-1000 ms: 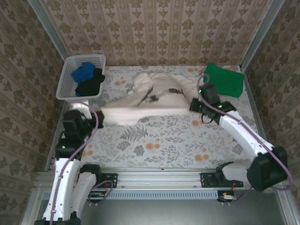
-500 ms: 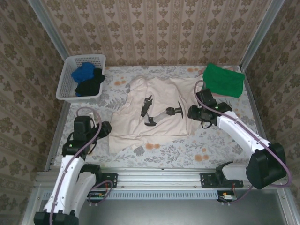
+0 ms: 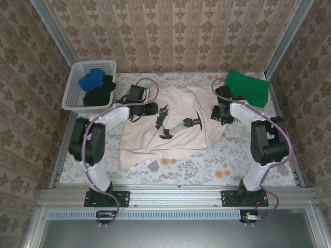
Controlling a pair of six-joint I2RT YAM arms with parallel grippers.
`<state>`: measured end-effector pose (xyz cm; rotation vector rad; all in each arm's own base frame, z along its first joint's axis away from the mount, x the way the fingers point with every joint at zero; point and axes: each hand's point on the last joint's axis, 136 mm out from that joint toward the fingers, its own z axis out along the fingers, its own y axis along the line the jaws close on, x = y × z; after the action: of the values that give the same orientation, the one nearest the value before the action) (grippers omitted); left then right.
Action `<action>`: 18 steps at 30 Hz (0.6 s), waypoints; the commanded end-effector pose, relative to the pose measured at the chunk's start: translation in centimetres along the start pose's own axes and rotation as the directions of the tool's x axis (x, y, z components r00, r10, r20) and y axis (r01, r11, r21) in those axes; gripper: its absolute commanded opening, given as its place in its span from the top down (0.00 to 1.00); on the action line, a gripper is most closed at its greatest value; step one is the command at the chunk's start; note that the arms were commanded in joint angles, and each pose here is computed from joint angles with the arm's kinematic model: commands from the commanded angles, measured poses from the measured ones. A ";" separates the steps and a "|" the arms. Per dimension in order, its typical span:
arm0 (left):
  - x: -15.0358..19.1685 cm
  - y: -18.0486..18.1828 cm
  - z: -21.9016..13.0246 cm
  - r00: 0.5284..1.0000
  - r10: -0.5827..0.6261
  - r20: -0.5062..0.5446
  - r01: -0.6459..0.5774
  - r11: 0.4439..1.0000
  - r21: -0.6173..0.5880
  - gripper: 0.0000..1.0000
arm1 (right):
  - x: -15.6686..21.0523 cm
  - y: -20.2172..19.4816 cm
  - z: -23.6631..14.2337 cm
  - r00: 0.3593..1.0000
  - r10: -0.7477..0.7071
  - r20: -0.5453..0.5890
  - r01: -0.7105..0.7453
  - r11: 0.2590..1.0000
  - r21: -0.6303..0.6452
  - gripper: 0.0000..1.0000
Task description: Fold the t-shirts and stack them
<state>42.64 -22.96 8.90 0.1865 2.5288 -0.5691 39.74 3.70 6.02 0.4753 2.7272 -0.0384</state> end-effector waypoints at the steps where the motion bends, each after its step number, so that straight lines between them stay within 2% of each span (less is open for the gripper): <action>1: -0.9 1.4 3.3 0.999 0.017 -0.044 -0.018 1.000 -0.018 0.56 | 1.2 -1.1 1.3 0.997 -0.016 -0.074 0.020 0.999 0.049 0.46; 4: -1.2 3.7 4.9 0.997 -0.036 -0.067 0.033 0.998 -0.054 0.63 | 1.4 -1.3 0.8 0.997 -0.010 -0.075 0.013 0.999 0.042 0.59; 6: -1.2 5.4 5.1 0.996 -0.066 -0.057 0.061 0.995 -0.079 0.65 | 1.7 -1.5 0.3 0.997 -0.010 -0.076 0.013 0.999 0.032 0.65; 10: -0.7 8.3 4.9 0.989 -0.127 -0.069 0.118 0.986 -0.121 0.73 | 2.9 -2.4 -0.5 0.995 -0.012 -0.096 0.017 0.998 0.055 0.94; 11: -0.5 8.7 4.8 0.989 -0.134 -0.069 0.124 0.984 -0.127 0.75 | 2.9 -2.7 -1.0 0.996 -0.006 -0.084 0.011 0.998 0.059 0.99; 18: 1.0 11.3 3.7 0.979 -0.185 -0.081 0.169 0.970 -0.173 0.88 | 4.2 -5.5 -6.7 0.991 0.114 0.069 -0.117 0.992 0.037 1.00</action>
<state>48.10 -15.80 2.68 -0.0397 2.6232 -0.4678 33.98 1.61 8.66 0.5420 2.6973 -0.0576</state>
